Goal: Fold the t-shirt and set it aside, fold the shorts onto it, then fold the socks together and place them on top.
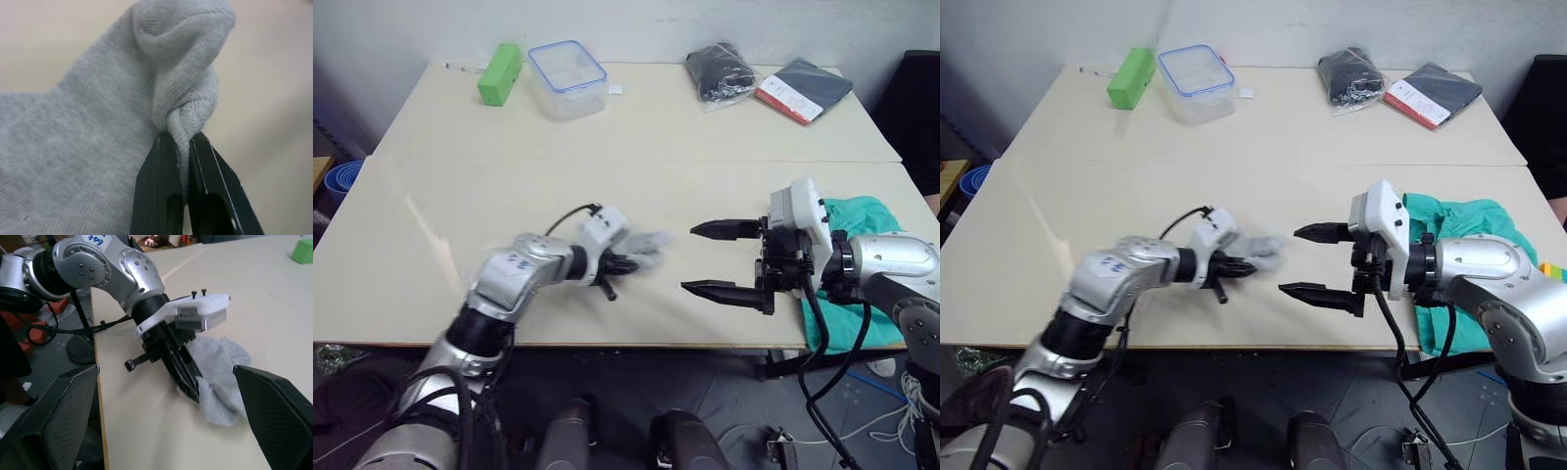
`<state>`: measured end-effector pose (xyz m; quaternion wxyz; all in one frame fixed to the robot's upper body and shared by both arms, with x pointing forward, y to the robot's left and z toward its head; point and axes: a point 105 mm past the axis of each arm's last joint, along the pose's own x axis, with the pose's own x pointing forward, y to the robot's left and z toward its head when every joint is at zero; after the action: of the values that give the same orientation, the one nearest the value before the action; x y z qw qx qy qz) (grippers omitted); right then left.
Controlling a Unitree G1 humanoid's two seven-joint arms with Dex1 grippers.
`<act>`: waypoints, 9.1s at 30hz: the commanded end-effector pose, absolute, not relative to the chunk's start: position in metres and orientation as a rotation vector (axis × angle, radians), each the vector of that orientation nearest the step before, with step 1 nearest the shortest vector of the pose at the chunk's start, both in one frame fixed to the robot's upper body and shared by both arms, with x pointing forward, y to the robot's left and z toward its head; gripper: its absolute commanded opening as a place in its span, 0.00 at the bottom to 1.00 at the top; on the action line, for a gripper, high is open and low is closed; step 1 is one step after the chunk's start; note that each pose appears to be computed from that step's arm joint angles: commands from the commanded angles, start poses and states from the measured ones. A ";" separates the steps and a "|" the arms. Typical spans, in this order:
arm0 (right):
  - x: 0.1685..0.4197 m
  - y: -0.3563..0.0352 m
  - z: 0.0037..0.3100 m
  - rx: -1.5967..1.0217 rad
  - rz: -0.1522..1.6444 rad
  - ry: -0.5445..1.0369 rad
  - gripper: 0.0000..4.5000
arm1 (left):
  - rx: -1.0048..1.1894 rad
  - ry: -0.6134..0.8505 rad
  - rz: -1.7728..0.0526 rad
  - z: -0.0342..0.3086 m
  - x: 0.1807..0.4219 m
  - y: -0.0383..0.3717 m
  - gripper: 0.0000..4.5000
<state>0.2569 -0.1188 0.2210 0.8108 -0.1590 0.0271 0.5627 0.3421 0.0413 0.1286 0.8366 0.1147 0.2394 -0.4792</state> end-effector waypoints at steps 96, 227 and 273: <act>0.363 -0.104 0.166 -1.353 1.294 -0.249 1.00 | 0.823 0.251 -1.358 0.137 0.274 0.109 0.87; 0.319 -0.046 0.181 -0.488 1.042 0.023 0.21 | 0.538 0.293 -1.275 0.164 0.334 0.108 0.27; 0.316 -0.088 0.156 -0.419 0.971 0.060 0.00 | 0.598 0.319 -1.192 0.136 0.337 0.112 0.01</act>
<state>0.3254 -0.0886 0.1259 0.8596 -0.2353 0.0686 0.4483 0.3376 0.1099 0.1258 0.7744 0.2823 0.1562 -0.5442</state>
